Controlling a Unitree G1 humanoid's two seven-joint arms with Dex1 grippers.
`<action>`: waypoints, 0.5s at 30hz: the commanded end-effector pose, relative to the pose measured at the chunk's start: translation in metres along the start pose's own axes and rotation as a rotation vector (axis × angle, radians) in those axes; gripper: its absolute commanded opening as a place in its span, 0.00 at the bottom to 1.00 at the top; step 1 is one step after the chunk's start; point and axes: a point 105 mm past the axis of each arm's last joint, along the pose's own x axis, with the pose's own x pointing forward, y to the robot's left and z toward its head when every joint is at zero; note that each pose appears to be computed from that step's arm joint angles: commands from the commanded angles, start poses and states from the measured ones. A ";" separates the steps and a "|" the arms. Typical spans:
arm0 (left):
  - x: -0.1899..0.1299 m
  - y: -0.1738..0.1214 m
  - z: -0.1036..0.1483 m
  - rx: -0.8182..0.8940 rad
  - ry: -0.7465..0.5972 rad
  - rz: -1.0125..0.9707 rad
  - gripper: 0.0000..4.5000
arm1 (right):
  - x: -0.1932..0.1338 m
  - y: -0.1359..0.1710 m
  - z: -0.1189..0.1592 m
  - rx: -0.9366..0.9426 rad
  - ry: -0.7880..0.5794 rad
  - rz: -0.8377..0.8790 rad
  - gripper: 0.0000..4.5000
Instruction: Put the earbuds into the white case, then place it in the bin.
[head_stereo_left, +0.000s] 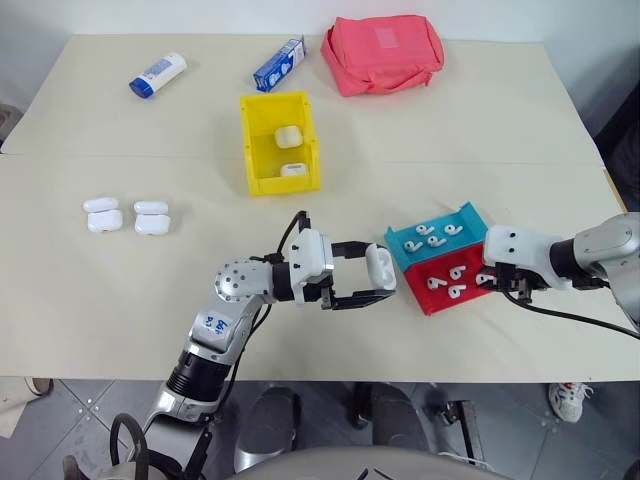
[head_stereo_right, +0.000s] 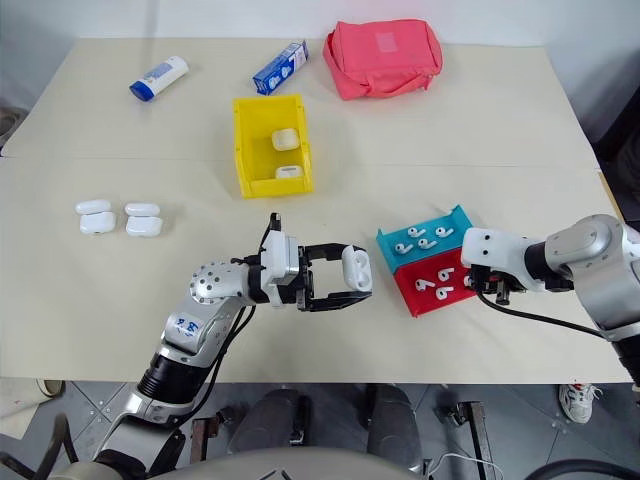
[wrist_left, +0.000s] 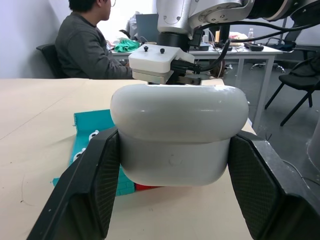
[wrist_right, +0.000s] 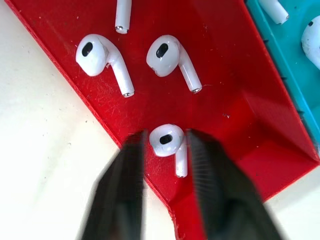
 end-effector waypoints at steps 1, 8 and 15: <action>0.004 -0.004 0.012 0.031 -0.039 -0.019 0.62 | -0.004 -0.004 0.002 -0.010 0.001 -0.021 0.10; 0.006 -0.004 0.011 0.029 -0.043 -0.024 0.62 | -0.012 -0.009 0.007 0.002 -0.042 -0.074 0.10; 0.009 0.001 0.010 0.001 -0.071 -0.031 0.62 | -0.045 -0.009 0.043 0.021 -0.307 -0.207 0.10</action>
